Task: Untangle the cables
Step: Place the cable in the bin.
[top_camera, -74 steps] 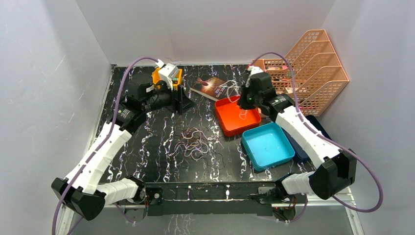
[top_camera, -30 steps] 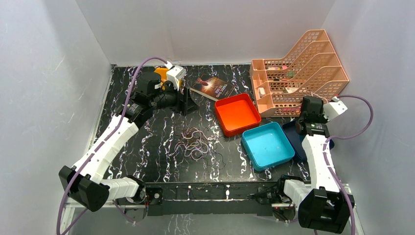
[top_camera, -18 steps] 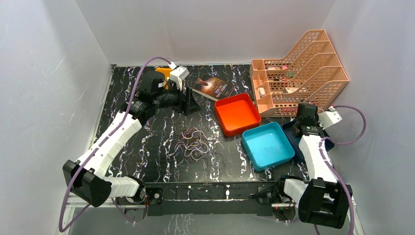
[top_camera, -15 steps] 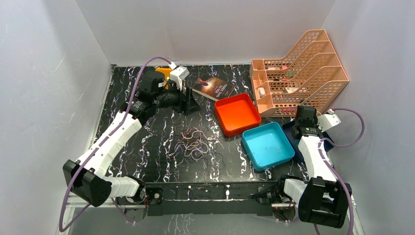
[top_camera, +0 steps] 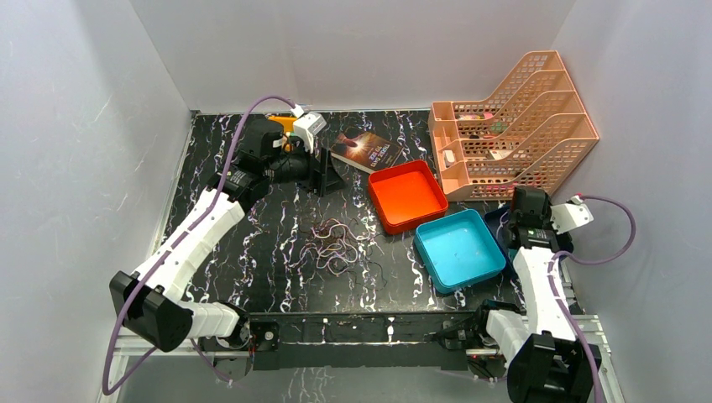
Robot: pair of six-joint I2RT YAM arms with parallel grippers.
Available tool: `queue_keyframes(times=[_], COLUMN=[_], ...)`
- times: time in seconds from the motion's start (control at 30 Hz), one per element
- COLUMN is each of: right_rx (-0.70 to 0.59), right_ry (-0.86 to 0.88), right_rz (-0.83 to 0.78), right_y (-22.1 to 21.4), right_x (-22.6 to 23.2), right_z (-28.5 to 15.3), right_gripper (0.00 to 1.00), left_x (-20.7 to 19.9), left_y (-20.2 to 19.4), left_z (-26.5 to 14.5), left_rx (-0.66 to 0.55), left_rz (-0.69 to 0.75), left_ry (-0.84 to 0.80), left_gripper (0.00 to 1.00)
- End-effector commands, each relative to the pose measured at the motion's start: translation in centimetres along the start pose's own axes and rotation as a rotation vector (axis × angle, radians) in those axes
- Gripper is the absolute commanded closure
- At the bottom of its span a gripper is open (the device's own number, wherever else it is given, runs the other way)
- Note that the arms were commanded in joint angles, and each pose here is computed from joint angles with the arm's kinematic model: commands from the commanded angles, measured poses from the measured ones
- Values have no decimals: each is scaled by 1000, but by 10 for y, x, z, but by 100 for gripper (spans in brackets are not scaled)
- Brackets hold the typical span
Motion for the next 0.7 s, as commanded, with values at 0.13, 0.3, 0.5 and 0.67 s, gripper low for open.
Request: queue_keyframes(times=[0.13,0.3,0.5,0.67], right_rx=[-164,-173,-88,34], right_ry=[26,92,407,607], right_rz=[88,23,-137,-151], right_y=[64,84,89,78], right_x=[15,25,58,78], right_z=[-32,-48,-74,-92], right_gripper=[22,21,16,8], left_x=[-10,-7,-1,9], left_y=[12,14,14,9], left_z=[-7,-3,1,5], left_rx=[-27,-26,-22,11], left_rz=[2,-13,-31,-77], left_ry=[-38,-21,12,80], left_gripper=[39,38,36,33])
Point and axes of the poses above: each gripper's point midway between its finger pads, its own z axis out along the fingers, its own x axis along the line the jaws close on, y = z × x, the point moved 6 cm from there along -z, back along the fingers, and after that the axes turned 1 degree about z, right-handed, at the moved point
